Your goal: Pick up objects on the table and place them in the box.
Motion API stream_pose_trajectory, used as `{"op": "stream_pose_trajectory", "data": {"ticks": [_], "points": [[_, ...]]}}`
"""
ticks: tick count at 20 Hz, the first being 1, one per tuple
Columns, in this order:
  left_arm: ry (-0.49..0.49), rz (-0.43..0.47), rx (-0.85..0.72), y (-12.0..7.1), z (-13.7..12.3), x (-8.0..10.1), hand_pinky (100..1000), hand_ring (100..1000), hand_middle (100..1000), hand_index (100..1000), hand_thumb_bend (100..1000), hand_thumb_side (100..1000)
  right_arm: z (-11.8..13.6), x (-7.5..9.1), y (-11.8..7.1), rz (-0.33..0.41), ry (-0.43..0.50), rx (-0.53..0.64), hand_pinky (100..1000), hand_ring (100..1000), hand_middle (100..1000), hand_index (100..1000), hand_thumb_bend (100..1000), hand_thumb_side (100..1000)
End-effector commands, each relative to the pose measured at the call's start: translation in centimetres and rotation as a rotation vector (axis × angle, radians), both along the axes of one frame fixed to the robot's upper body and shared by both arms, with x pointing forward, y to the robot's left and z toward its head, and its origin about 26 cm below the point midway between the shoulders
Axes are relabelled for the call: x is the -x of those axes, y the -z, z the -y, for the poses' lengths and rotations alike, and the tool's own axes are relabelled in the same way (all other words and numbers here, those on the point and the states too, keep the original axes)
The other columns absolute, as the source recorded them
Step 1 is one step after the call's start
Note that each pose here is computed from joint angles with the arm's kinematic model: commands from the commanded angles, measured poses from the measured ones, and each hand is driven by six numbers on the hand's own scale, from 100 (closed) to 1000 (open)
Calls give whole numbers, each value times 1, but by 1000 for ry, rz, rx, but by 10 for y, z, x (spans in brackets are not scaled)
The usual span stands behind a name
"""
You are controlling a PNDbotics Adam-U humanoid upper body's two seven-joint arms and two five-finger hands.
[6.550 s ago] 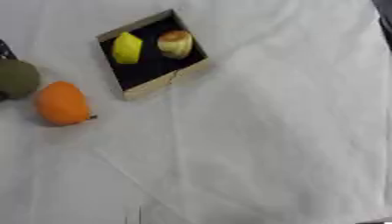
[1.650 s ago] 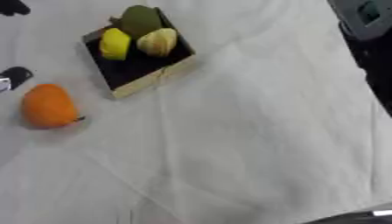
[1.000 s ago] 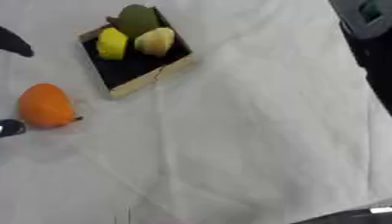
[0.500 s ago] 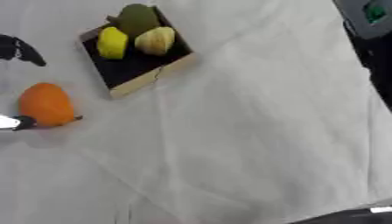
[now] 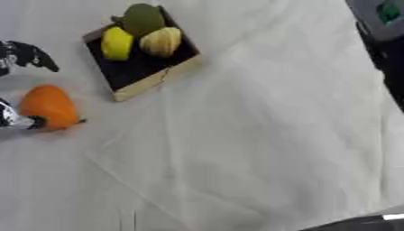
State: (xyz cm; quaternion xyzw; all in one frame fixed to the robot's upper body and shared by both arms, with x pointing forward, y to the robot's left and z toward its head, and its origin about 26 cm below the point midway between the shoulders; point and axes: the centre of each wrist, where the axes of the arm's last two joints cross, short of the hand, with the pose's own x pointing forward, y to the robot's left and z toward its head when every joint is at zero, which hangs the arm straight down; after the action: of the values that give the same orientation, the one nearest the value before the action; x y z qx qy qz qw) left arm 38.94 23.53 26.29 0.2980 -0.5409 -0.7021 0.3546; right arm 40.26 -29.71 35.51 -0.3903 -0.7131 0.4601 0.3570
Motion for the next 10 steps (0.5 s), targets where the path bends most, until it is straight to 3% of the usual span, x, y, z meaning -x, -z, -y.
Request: {"op": "stream_pose_trajectory", "data": {"ticks": [1,7,10], "points": [[-21,-3,-45,-5,-5,-6,833,856,825,857,626,321,5,7,-15,43,11,-3,892,896,801,873,100,350],[-34,-12,-109,0,-6,-14,824,845,808,808,653,289,6,7,-15,45,11,-9,892,896,801,873,100,346],[-35,-3,-143,1,-7,-16,814,838,796,767,652,209,6,7,-14,45,12,-11,892,896,801,873,100,346]]}}
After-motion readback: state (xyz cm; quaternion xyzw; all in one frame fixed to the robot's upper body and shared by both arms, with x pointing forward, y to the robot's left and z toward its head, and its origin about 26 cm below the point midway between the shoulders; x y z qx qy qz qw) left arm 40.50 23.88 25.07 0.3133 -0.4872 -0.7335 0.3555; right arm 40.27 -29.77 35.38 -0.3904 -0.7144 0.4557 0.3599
